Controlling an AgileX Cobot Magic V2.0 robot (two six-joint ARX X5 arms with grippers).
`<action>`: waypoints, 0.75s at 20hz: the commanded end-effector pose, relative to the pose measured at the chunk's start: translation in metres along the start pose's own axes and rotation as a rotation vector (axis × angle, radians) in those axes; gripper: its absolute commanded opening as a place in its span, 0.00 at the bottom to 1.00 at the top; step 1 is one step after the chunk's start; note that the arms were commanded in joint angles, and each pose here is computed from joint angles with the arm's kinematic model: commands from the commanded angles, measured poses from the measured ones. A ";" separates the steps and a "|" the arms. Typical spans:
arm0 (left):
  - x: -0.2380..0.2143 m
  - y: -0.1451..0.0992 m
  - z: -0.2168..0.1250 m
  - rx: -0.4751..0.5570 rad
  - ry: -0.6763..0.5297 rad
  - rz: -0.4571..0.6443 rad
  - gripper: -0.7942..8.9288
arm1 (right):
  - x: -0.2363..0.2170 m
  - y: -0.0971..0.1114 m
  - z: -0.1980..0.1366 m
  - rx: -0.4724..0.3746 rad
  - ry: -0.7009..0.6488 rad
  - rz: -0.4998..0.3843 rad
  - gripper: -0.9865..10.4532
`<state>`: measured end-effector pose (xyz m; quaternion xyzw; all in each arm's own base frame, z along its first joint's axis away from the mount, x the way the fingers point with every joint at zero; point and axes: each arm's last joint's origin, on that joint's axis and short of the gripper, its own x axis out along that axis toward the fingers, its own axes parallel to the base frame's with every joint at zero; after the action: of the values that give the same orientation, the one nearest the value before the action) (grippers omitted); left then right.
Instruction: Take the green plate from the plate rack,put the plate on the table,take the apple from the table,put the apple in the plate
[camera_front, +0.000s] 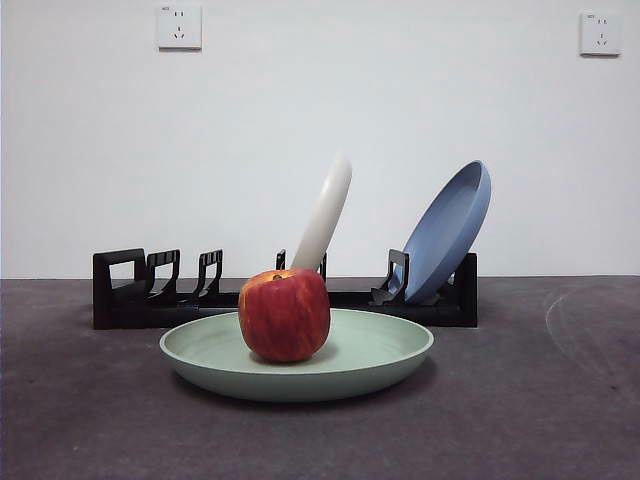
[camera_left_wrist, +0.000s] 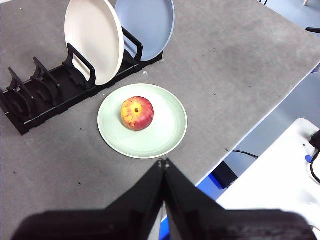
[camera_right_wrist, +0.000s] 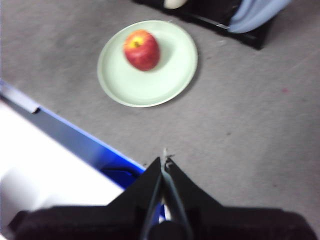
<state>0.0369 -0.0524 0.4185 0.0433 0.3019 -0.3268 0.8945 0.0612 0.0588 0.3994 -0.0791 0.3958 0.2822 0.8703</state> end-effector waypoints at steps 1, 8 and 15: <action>0.003 -0.001 0.000 -0.002 0.013 0.000 0.08 | 0.002 -0.001 -0.002 0.006 0.023 -0.040 0.09; 0.010 -0.004 0.003 0.004 0.033 0.007 0.08 | 0.002 -0.004 -0.001 0.005 0.005 -0.131 0.09; 0.014 -0.004 0.005 -0.006 0.042 0.030 0.08 | 0.002 -0.005 -0.001 0.003 -0.006 -0.182 0.09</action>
<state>0.0454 -0.0656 0.4159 0.0559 0.3208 -0.3135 0.8920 0.0653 0.0559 0.3997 -0.1085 0.3738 0.2079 0.8974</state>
